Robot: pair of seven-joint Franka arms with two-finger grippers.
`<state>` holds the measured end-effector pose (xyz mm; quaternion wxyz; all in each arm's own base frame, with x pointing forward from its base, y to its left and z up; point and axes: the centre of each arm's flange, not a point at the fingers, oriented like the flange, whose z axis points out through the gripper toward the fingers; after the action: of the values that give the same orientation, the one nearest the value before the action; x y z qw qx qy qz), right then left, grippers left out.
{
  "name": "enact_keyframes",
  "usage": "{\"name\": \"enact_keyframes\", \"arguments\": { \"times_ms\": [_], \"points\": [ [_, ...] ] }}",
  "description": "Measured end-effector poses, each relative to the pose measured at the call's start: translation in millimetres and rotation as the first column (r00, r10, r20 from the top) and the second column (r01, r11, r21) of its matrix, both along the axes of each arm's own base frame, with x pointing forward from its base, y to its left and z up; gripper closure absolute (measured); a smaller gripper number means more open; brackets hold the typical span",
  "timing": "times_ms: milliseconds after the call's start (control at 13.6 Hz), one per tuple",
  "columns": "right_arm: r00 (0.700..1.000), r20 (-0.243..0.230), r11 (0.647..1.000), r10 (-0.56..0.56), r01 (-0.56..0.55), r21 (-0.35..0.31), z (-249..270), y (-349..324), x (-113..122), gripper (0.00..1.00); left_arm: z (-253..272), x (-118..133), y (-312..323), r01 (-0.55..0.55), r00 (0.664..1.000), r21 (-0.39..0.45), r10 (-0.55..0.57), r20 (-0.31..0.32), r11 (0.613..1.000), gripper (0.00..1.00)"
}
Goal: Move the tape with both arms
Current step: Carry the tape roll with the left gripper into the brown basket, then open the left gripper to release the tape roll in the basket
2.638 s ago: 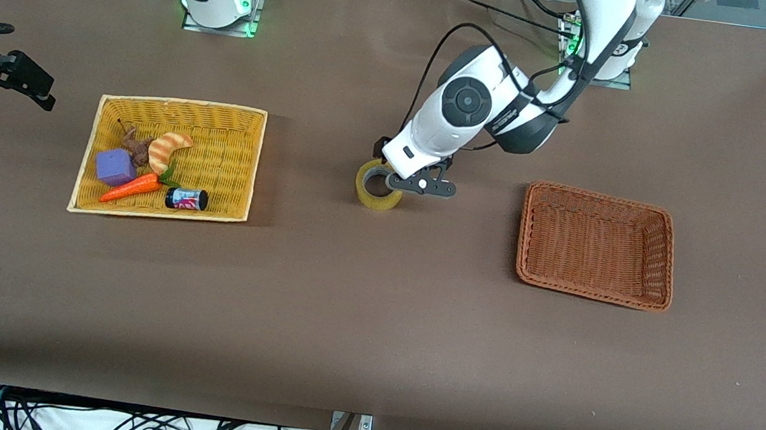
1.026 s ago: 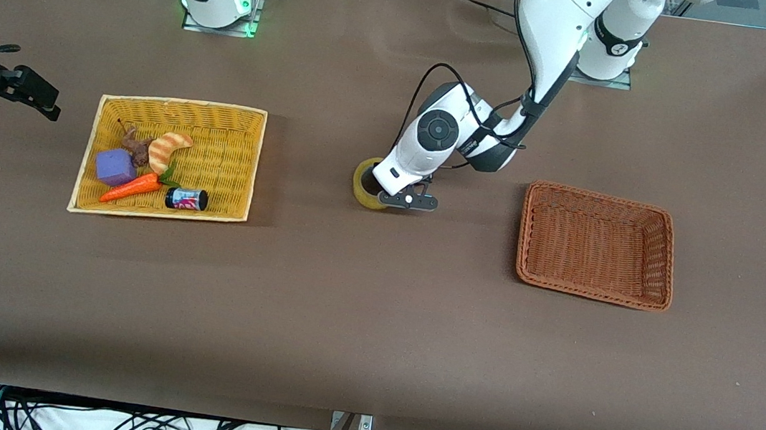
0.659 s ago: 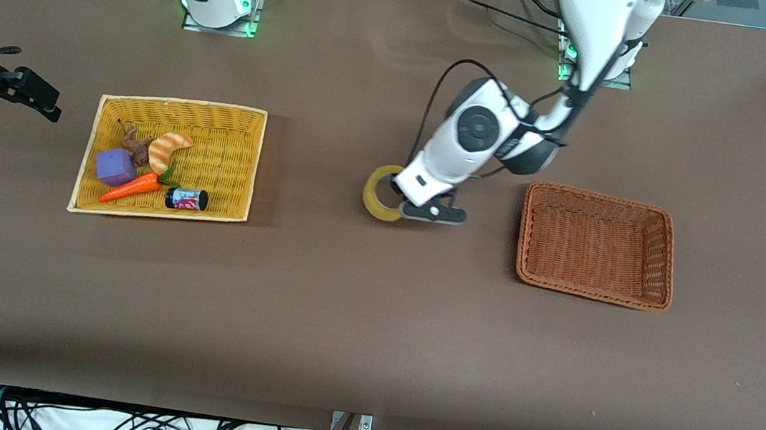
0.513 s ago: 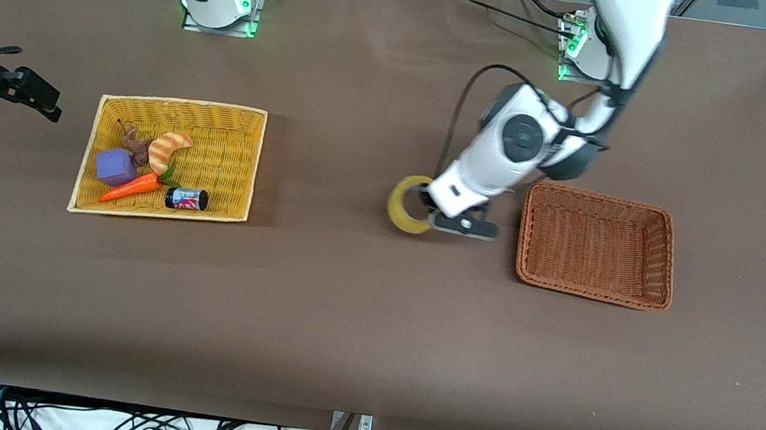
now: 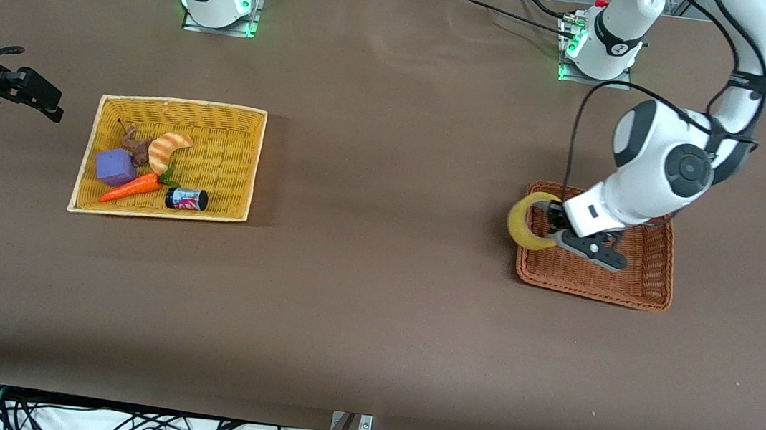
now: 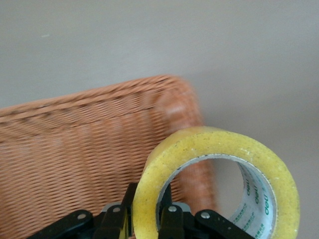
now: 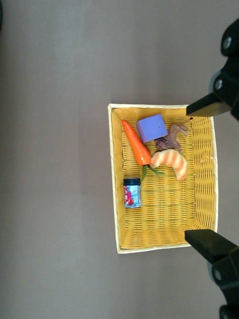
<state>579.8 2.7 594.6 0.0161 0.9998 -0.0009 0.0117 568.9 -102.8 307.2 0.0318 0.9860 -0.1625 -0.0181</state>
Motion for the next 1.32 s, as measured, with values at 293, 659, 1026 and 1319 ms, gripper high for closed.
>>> {"name": "enact_keyframes", "arguments": {
  "times_ms": [293, 659, 1026, 1319],
  "points": [
    [1.0, -0.002, 1.0, 0.001, -0.001, 0.0, -1.3, 0.5, 0.6, 0.0, -41.9, -7.4, 43.2, 0.038, 0.999, 0.085, -0.039, 0.01, 0.996, 0.78],
    [1.0, -0.002, 1.0, 0.001, -0.001, 0.0, -1.3, 0.7, 0.6, 0.0, -101.5, -4.6, 59.0, 0.024, 0.999, 0.101, -0.027, 0.022, 0.995, 0.78],
    [1.0, -0.003, 1.0, 0.001, -0.001, 0.001, -1.6, 0.6, 0.7, 0.0, -97.8, -1.2, 66.0, 0.012, 0.999, 0.105, -0.015, 0.032, 0.994, 0.33],
    [1.0, -0.004, 1.0, 0.001, -0.001, 0.001, -2.6, 0.5, 1.2, 0.0, -16.2, 3.9, 83.2, -0.03, 0.995, 0.099, 0.02, 0.098, 0.995, 0.0]
  ]
}}
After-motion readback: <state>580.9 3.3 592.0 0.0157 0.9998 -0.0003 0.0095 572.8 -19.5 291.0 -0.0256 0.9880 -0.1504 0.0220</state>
